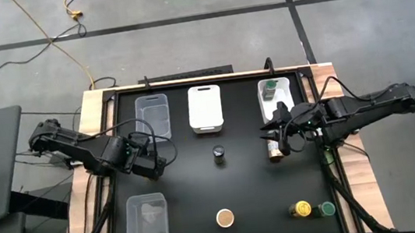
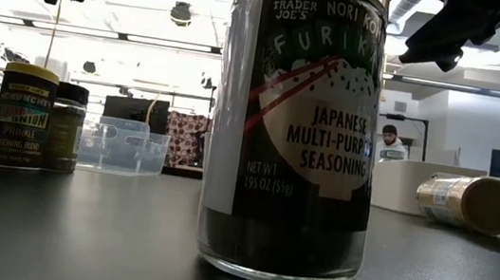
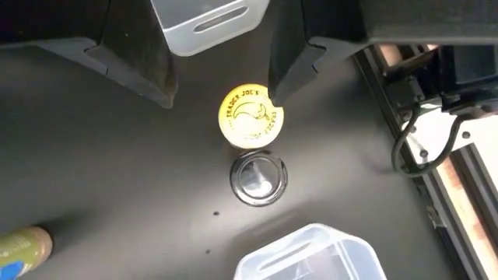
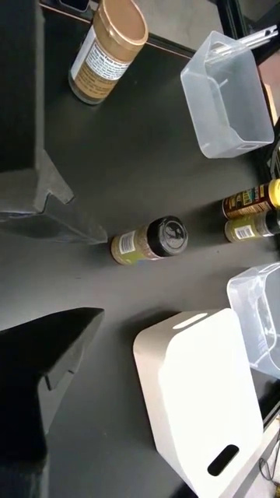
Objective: Sort spices by type
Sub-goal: Put the top yellow spice bottle into the top transparent bin
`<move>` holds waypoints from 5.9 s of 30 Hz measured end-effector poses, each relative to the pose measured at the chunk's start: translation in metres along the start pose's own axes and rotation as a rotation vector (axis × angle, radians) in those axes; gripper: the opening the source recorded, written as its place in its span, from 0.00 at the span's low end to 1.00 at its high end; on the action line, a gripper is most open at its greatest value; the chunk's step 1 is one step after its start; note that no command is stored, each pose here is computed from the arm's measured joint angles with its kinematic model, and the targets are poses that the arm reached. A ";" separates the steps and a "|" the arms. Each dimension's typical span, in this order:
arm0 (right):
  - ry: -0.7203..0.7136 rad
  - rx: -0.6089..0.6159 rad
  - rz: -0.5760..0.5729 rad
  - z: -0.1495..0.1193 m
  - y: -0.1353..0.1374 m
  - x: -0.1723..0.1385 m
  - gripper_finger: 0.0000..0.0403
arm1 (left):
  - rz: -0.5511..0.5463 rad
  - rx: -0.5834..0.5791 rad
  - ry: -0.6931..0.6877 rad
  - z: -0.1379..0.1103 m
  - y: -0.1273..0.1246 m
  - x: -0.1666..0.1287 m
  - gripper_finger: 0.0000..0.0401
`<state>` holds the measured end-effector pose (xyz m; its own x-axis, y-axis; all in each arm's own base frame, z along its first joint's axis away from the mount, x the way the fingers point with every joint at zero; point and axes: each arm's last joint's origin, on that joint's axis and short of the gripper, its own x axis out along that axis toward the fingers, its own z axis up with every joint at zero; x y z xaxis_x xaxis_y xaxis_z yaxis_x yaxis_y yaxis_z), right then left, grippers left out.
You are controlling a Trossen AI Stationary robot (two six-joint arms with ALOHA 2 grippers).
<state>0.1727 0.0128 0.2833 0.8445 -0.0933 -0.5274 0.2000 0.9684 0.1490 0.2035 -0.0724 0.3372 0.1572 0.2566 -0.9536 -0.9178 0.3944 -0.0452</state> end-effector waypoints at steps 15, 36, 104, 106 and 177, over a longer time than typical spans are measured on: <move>0.000 -0.001 0.000 0.000 0.000 0.000 0.43 | 0.012 0.049 0.001 0.000 0.001 0.000 0.52; 0.000 0.041 0.000 0.000 0.000 0.000 0.43 | 0.026 0.105 0.049 -0.002 0.001 0.009 0.67; 0.000 0.097 0.001 0.000 0.000 0.000 0.43 | 0.016 0.268 0.285 -0.004 0.007 0.100 0.56; -0.001 0.097 0.001 0.000 0.000 0.000 0.43 | 0.014 0.261 0.288 -0.003 0.006 0.096 0.56; -0.035 0.140 -0.074 0.004 -0.011 0.001 0.43 | -0.109 0.746 0.224 0.252 0.141 0.126 0.56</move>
<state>0.1737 0.0013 0.2848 0.8414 -0.1735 -0.5117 0.3273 0.9172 0.2271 0.1854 0.2382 0.2855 0.0829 0.0297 -0.9961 -0.4016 0.9158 -0.0061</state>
